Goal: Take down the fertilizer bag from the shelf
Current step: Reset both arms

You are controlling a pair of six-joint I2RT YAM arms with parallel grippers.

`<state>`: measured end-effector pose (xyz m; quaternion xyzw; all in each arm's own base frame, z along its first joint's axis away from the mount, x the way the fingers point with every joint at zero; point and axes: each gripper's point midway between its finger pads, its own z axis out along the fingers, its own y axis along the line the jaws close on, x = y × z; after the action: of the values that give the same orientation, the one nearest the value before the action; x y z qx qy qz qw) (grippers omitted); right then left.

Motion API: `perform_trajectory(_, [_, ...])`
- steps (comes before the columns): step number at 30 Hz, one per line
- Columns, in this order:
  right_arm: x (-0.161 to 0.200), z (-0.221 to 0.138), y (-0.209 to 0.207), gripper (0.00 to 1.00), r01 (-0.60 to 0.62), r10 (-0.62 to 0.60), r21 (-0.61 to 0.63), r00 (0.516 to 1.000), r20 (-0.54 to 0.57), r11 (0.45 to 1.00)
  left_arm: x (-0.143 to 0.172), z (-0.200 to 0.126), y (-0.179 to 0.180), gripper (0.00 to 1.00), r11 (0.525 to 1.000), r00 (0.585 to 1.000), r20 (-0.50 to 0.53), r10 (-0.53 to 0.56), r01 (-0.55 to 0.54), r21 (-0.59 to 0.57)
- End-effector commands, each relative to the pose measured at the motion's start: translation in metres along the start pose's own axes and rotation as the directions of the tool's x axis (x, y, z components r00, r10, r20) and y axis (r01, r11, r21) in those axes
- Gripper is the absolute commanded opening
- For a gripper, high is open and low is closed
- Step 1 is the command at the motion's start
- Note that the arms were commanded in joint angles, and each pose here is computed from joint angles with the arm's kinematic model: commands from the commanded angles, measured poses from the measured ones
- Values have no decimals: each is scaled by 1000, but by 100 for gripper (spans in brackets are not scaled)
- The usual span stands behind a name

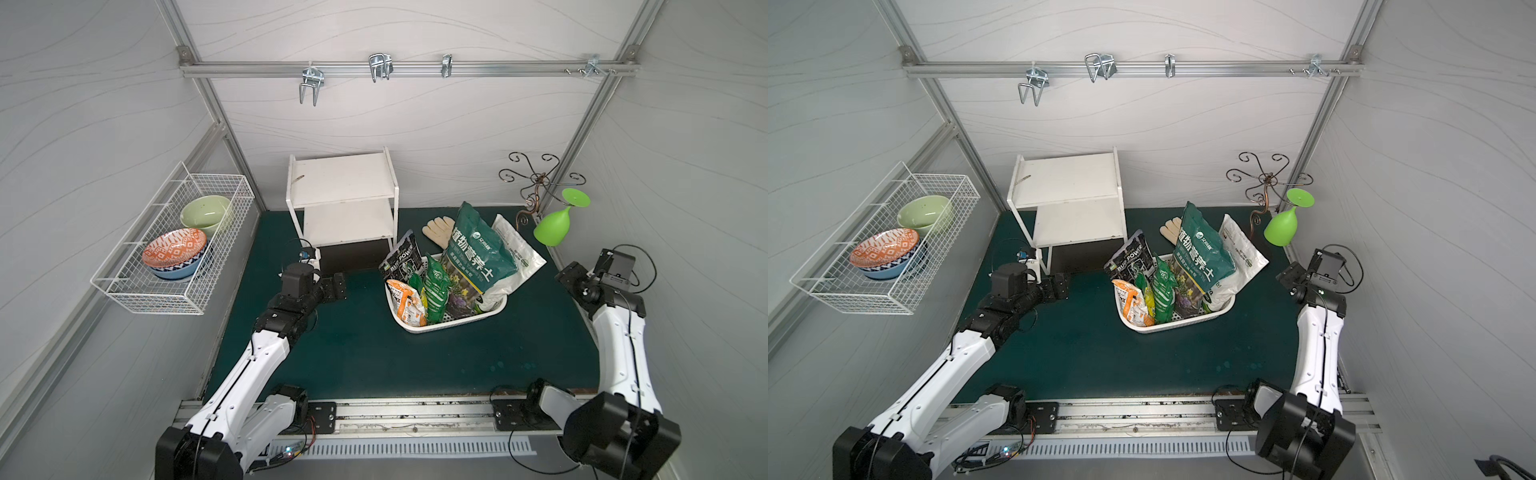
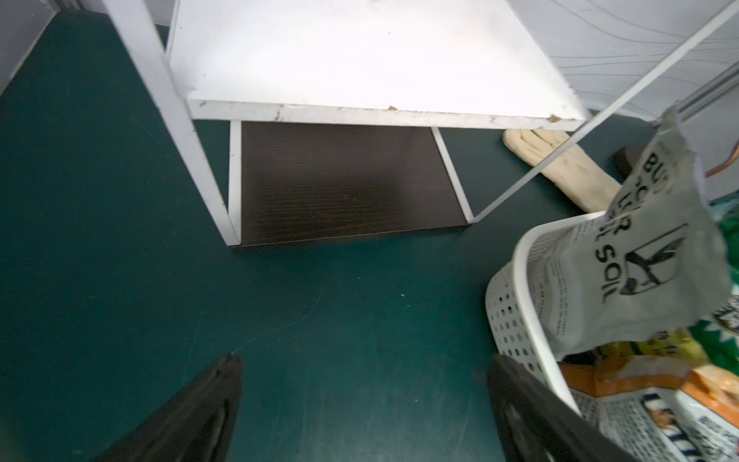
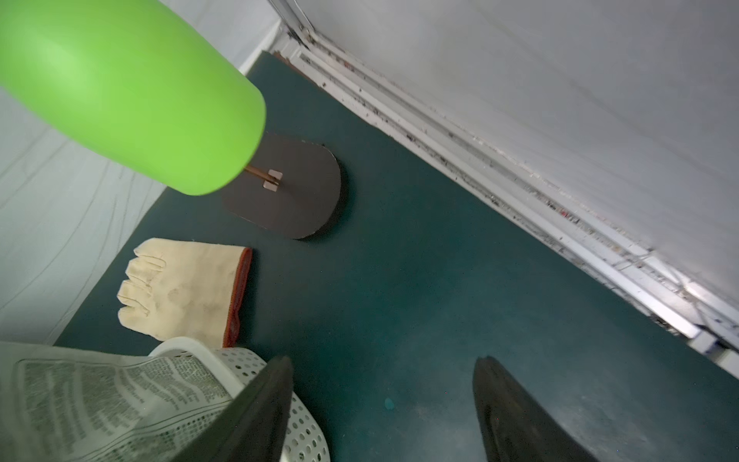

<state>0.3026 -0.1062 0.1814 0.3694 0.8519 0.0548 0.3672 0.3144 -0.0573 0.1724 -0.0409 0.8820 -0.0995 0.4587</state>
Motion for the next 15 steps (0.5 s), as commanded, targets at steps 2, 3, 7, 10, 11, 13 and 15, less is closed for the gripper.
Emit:
perform_trajectory(2, [3,33,26,75,100,-96,-79,994,48,992,-11,10,16,99,997,996,92,5,2,-79])
perform_trajectory(3, [7,41,30,75,187,-183,-50,981,69,981,-9,13,20,99,995,995,99,4,5,-95])
perform_trajectory(7, [23,57,52,76,431,-424,14,883,201,902,-5,20,46,99,981,988,154,22,8,-192])
perform_trajectory(10, [31,66,52,76,444,-429,6,862,271,896,-11,23,61,99,972,970,224,97,-44,-232])
perform_trajectory(11, [34,70,49,77,448,-433,11,857,280,894,-12,25,66,99,966,964,236,123,-61,-251])
perform_trajectory(13, [36,77,46,77,451,-436,18,852,289,892,-11,32,77,99,955,964,220,146,-80,-286])
perform_trajectory(15, [38,82,51,77,463,-434,-12,838,330,886,-12,37,93,99,951,968,229,105,-30,-309])
